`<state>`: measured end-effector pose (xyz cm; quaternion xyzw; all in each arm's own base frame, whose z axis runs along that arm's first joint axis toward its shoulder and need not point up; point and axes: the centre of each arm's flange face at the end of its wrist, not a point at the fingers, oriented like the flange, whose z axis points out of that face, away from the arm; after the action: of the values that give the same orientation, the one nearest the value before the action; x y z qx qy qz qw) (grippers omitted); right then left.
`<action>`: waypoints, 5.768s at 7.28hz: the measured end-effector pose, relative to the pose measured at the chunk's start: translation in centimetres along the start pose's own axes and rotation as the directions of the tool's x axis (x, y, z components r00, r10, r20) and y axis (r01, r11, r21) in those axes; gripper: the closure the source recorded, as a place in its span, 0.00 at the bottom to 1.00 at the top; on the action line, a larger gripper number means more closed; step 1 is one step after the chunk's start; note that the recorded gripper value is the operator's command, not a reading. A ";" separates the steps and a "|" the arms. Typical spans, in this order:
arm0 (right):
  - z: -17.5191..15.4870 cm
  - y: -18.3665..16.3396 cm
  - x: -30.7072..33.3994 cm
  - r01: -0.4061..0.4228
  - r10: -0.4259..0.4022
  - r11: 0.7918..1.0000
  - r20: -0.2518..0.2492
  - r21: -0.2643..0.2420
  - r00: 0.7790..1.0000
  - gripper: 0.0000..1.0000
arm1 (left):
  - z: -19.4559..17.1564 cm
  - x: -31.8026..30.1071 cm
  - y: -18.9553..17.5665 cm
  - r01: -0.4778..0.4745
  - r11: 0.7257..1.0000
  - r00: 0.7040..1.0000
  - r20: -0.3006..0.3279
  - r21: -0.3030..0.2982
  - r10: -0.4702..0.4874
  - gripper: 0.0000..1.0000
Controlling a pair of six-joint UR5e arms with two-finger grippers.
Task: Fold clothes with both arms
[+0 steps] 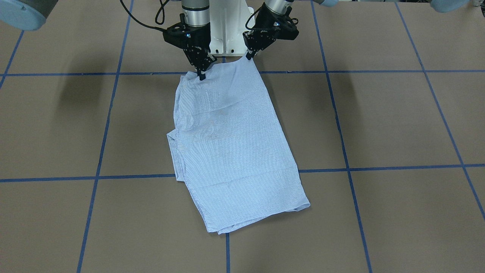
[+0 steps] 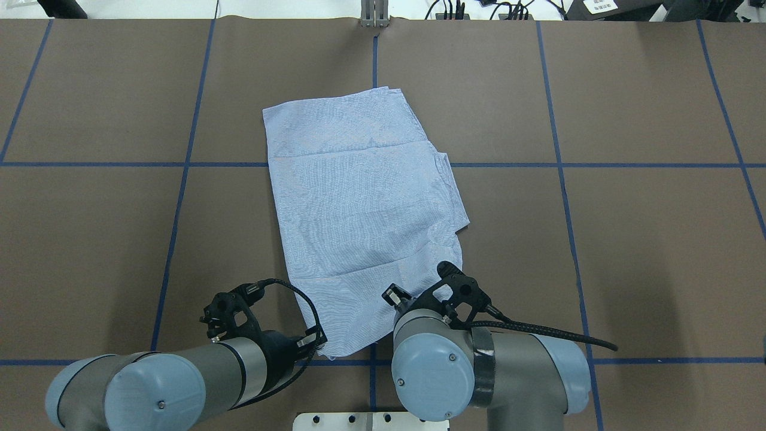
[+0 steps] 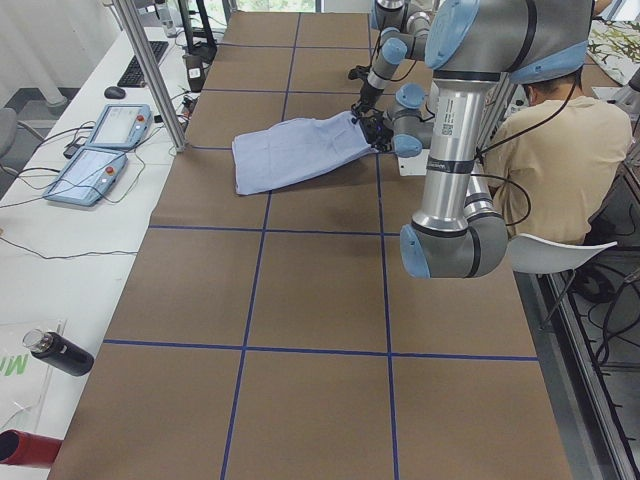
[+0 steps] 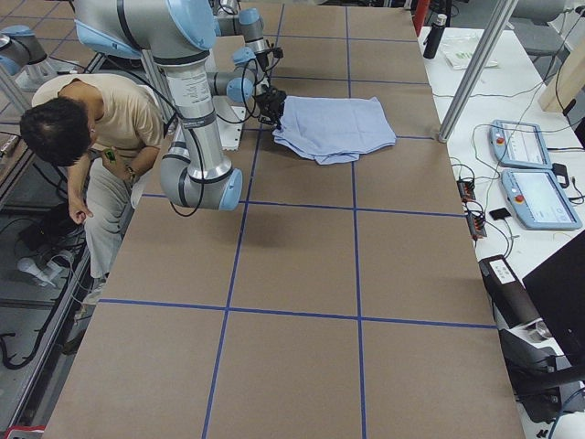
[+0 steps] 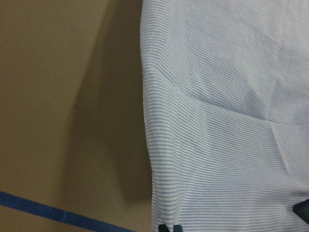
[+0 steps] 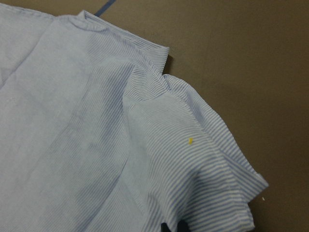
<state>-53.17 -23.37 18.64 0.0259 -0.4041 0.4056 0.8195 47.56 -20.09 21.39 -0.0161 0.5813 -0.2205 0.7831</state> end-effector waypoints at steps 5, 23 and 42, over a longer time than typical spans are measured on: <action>-10.6 -2.6 1.6 0.045 -0.045 0.998 0.005 -0.042 0.999 1.00 | -11.7 2.8 -1.4 -0.029 0.997 0.999 -0.020 -0.066 0.028 1.00; 14.5 -9.6 -22.8 0.277 -0.283 0.950 0.027 0.142 0.959 0.44 | 10.3 3.4 -29.2 -0.273 0.920 0.936 0.298 0.282 0.187 0.35; -5.8 -61.7 32.5 0.759 -0.807 0.526 0.056 -0.384 0.588 0.00 | -32.2 -39.8 -49.4 -0.642 0.741 0.613 0.448 -0.196 0.650 0.00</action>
<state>4.01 -41.58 54.59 0.0243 -0.3636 -0.0888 0.9270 -7.16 -42.72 60.87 0.1327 0.3316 0.0924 0.9295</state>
